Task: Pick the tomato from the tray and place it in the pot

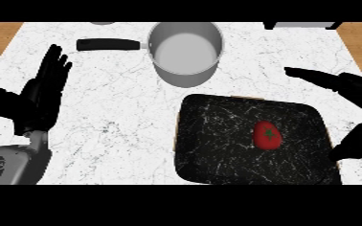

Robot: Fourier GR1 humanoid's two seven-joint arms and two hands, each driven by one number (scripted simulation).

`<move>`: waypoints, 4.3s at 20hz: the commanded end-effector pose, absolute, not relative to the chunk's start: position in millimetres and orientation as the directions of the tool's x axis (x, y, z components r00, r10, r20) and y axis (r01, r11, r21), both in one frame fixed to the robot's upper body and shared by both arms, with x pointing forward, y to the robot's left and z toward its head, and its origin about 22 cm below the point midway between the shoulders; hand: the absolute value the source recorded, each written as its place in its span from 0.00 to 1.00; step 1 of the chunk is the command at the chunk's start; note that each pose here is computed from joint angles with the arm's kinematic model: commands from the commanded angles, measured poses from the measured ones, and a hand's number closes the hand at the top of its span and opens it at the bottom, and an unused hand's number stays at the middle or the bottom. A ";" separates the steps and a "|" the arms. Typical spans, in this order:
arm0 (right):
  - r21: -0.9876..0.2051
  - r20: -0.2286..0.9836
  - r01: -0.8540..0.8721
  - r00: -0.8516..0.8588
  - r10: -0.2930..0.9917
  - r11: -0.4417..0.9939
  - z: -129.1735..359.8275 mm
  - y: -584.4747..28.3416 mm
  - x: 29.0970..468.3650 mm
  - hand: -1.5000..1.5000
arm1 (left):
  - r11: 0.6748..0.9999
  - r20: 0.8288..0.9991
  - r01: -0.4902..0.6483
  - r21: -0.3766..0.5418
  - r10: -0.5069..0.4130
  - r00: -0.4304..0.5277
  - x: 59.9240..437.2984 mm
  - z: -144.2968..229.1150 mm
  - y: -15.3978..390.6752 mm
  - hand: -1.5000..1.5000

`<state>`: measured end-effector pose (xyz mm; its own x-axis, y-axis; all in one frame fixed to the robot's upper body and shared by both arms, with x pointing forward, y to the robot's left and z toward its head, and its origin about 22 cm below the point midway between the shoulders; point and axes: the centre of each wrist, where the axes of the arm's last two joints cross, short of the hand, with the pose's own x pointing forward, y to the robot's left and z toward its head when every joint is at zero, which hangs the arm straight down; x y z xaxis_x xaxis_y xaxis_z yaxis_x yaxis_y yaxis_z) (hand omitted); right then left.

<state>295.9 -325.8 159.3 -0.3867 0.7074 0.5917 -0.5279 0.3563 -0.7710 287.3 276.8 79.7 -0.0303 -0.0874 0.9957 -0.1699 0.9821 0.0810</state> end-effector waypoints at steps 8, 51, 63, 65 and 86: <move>-0.743 0.557 -0.608 -0.328 0.763 0.280 159.2 -263.7 284.1 0.00 | 0.982 0.996 -0.170 0.077 -0.085 -0.039 287.1 83.7 290.3 0.50; -0.822 0.384 -0.563 -0.433 0.816 0.087 49.6 -255.4 288.2 1.00 | 0.985 0.997 -0.162 0.055 -0.063 -0.047 273.8 97.9 266.3 0.50; -0.896 0.338 -0.399 -0.329 0.882 0.195 71.8 -48.8 270.4 1.00 | 0.995 0.995 -0.051 0.081 -0.084 -0.058 291.8 86.9 252.9 0.50; -0.906 0.357 -0.342 -0.300 0.884 0.250 82.8 -40.1 266.7 1.00 | 0.997 0.995 -0.038 0.074 -0.076 -0.066 296.6 90.6 248.2 0.50; -0.716 0.592 0.443 -0.023 0.806 0.539 213.1 39.1 286.9 1.00 | 0.994 0.993 -0.044 0.103 -0.105 -0.050 305.0 89.6 243.9 0.50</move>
<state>282.0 25.4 197.0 -0.1637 0.8739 0.4577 0.3854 0.4838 -0.7858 306.0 242.0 89.7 -0.0528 -0.0925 0.9943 -0.0380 0.9952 0.0906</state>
